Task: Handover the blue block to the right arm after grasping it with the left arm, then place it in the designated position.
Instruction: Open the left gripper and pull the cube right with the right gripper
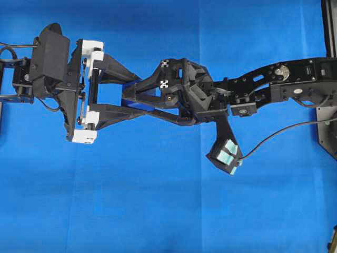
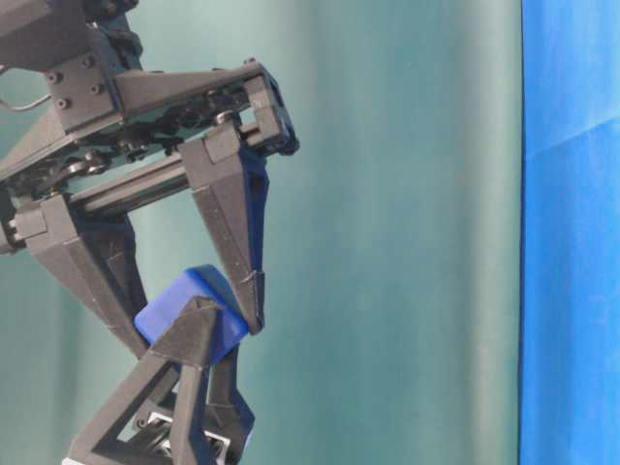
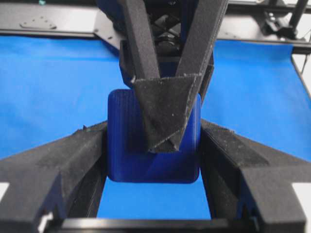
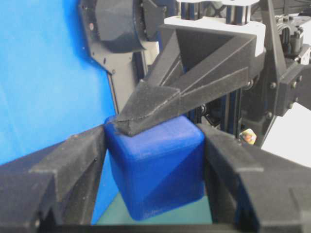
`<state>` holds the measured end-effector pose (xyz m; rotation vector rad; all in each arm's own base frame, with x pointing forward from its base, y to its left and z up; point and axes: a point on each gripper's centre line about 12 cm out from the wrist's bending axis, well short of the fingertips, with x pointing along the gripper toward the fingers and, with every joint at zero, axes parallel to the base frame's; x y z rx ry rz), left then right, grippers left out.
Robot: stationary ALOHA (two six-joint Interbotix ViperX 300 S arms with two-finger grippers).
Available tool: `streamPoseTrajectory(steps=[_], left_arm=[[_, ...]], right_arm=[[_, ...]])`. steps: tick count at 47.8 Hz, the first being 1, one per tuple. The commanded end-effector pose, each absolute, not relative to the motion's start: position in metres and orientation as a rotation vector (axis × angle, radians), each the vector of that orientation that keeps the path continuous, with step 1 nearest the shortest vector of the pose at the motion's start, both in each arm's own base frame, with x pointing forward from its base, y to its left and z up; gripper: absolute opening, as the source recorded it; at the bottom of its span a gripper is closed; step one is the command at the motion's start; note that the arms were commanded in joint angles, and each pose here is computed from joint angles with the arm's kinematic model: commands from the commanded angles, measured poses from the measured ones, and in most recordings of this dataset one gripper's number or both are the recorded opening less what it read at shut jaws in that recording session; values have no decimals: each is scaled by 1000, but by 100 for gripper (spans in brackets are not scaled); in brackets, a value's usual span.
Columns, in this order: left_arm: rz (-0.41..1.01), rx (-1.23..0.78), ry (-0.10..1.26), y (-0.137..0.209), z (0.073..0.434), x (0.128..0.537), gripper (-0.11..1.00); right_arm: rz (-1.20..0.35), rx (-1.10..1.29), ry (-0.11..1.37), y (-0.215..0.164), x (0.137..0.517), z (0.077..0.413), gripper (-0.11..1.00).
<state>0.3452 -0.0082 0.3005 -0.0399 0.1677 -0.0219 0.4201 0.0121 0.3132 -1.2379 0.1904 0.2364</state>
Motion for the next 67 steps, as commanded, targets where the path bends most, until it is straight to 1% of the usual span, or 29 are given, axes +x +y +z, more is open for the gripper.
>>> streamPoseTrajectory(steps=[1,27,28,32,34,36,38,50,67], left_arm=[[-28,-35,137,-10,311,344,49],[-28,-32,132,-10,311,345,50],[-28,-32,132,-10,311,345,53],[-28,-36,126,-10,312,345,75],[-28,-36,125,-10,312,345,84],[-28,-36,122,-10,313,345,90],[-29,-34,116,-10,313,344,93],[-29,-33,116,-10,312,340,93],[-29,-39,111,-10,312,334,93]], right_arm=[[209,-1227,159,11,421,329,43],[209,-1227,156,11,420,330,43],[210,-1227,157,11,421,329,43],[210,-1225,155,11,420,330,43],[212,-1225,155,12,420,329,43],[208,-1225,152,11,419,331,43],[212,-1222,153,12,419,330,43],[199,-1177,167,10,402,330,43],[175,-1169,150,9,343,334,43]])
